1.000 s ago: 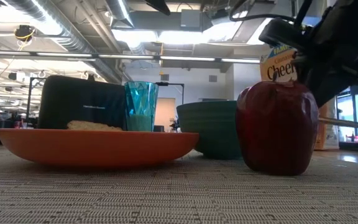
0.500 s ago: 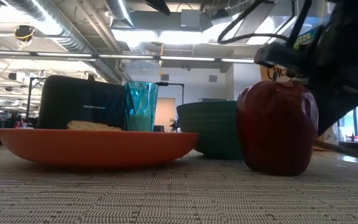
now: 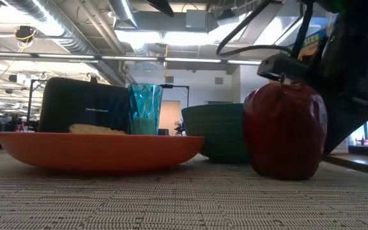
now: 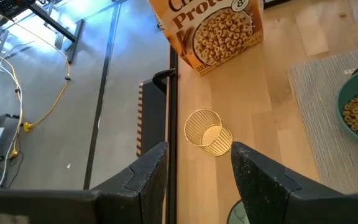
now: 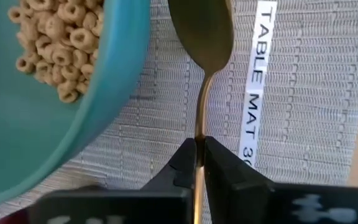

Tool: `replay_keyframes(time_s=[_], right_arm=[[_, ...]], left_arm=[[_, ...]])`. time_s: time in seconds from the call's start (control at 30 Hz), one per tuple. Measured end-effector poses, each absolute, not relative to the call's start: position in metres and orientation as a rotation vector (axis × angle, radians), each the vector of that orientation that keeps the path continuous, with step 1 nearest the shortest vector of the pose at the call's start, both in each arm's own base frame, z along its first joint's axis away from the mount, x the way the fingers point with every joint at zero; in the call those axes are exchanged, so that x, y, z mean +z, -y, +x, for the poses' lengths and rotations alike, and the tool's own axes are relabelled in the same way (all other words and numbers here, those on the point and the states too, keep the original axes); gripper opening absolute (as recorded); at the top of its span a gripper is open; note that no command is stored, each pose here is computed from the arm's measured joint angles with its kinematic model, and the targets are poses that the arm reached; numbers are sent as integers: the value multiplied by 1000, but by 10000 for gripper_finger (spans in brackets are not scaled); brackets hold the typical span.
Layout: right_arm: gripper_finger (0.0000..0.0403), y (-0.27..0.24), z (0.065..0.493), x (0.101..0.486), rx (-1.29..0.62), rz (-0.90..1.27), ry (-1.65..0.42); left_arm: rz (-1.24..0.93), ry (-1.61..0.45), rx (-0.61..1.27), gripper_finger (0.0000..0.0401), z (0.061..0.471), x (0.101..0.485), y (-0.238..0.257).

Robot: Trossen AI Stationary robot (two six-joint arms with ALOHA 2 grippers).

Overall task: Arrange a breakfast setting
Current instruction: Put the spoon right next to the cereal bowl on the placemat, then put the glass cup with the rice grain on the placemat

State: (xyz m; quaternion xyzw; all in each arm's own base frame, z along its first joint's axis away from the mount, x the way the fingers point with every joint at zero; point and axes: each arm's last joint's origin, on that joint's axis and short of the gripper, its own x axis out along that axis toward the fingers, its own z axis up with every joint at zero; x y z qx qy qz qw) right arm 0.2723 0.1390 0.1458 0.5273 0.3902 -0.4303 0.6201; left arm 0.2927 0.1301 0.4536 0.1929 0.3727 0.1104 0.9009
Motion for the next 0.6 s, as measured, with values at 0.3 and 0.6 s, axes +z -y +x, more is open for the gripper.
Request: replay_keyframes(time_s=[0.3,0.6], right_arm=[[64,-138,270,145,-1012,1208,-906],[179,-137,270,153,-1013,1182,-876]], left_arm=[[394,-778,235,170,291,453,-133],[376,-817,256,170,284,452,-139]])
